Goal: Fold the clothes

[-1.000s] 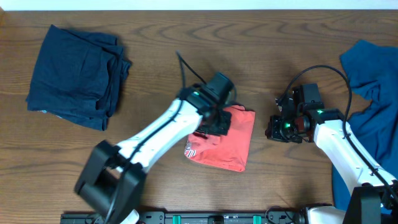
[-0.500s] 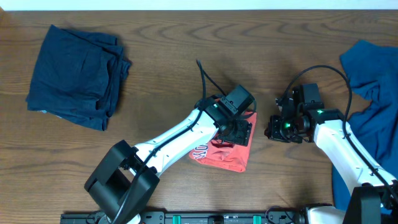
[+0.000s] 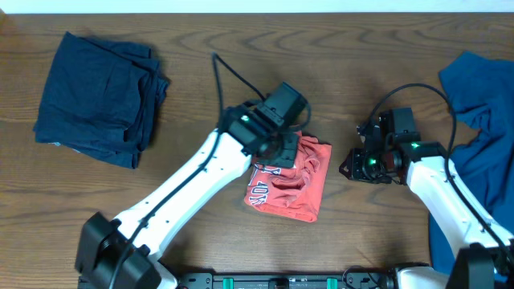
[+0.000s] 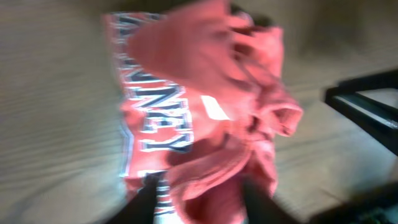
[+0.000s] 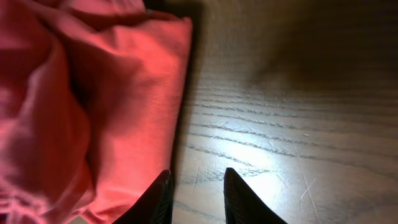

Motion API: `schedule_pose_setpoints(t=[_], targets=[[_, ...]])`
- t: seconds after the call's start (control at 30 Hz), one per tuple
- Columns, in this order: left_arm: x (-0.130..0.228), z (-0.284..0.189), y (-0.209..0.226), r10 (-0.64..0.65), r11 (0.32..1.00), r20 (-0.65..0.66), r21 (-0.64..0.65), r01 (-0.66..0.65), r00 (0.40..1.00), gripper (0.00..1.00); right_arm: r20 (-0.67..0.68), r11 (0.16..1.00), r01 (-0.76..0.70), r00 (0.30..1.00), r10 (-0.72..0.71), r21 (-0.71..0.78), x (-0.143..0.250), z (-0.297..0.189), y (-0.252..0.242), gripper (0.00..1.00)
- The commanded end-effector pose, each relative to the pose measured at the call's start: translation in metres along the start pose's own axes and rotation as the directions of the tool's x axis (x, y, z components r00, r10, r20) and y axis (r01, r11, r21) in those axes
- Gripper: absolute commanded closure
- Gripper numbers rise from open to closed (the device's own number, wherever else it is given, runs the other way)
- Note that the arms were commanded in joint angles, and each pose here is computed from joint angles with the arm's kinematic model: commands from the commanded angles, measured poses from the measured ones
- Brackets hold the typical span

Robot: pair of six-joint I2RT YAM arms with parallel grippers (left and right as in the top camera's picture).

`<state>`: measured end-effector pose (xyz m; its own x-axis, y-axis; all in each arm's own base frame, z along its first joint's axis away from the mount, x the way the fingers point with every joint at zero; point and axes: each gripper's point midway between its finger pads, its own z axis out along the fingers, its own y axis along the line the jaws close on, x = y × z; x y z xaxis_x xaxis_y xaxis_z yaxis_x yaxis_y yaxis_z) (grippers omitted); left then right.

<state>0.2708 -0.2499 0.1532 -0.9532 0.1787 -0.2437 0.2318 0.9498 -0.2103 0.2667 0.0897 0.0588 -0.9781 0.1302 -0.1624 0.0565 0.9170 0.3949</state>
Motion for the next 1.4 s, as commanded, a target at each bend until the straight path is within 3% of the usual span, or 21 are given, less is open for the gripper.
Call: schedule_pose_setpoints(t=[0.0, 0.17, 0.3, 0.47, 0.6, 0.73, 1.07, 1.23, 1.37], targets=[[-0.004, 0.019, 0.032, -0.017, 0.992, -0.001, -0.123, 0.017, 1.000, 0.94, 0.073, 0.999, 0.039, 0.996, -0.041, 0.029, -0.010, -0.015, -0.001, 0.74], [-0.006, 0.065, 0.047, -0.058, 0.989, -0.040, -0.138, 0.052, 0.998, 0.94, 0.118, 0.998, 0.054, 0.992, -0.056, 0.021, -0.014, -0.026, 0.004, 0.75], [-0.003, 0.093, 0.008, -0.020, 0.996, -0.121, 0.079, 0.030, 0.992, 0.94, 0.127, 0.998, 0.056, 0.990, -0.058, 0.019, -0.014, -0.028, 0.005, 0.75], [-0.010, 0.116, -0.038, 0.053, 0.976, -0.082, 0.217, -0.034, 0.995, 0.94, 0.132, 0.999, 0.045, 0.990, -0.046, 0.017, -0.016, -0.029, 0.005, 0.78], [-0.002, 0.108, -0.084, 0.158, 0.925, -0.049, 0.358, -0.130, 0.986, 0.92, 0.138, 0.999, 0.047, 0.989, -0.049, 0.016, -0.017, -0.029, 0.005, 0.78], [0.009, 0.095, -0.082, 0.187, 0.930, -0.066, 0.334, -0.155, 0.980, 0.87, 0.138, 0.999, 0.047, 0.989, -0.049, 0.016, -0.017, -0.029, 0.005, 0.78], [0.004, 0.038, 0.004, 0.081, 0.997, -0.044, 0.014, -0.081, 0.996, 0.83, 0.139, 0.999, 0.048, 0.989, -0.049, 0.016, -0.017, -0.029, 0.005, 0.78], [0.023, 0.057, 0.002, 0.056, 0.998, -0.115, 0.008, -0.056, 0.992, 0.91, 0.138, 0.999, 0.047, 0.989, -0.049, 0.015, -0.017, -0.029, 0.005, 0.78], [0.059, 0.071, -0.040, 0.084, 0.984, -0.261, 0.174, -0.039, 0.962, 0.94, 0.137, 0.999, 0.047, 0.989, -0.048, 0.012, -0.017, -0.029, 0.006, 0.78]])
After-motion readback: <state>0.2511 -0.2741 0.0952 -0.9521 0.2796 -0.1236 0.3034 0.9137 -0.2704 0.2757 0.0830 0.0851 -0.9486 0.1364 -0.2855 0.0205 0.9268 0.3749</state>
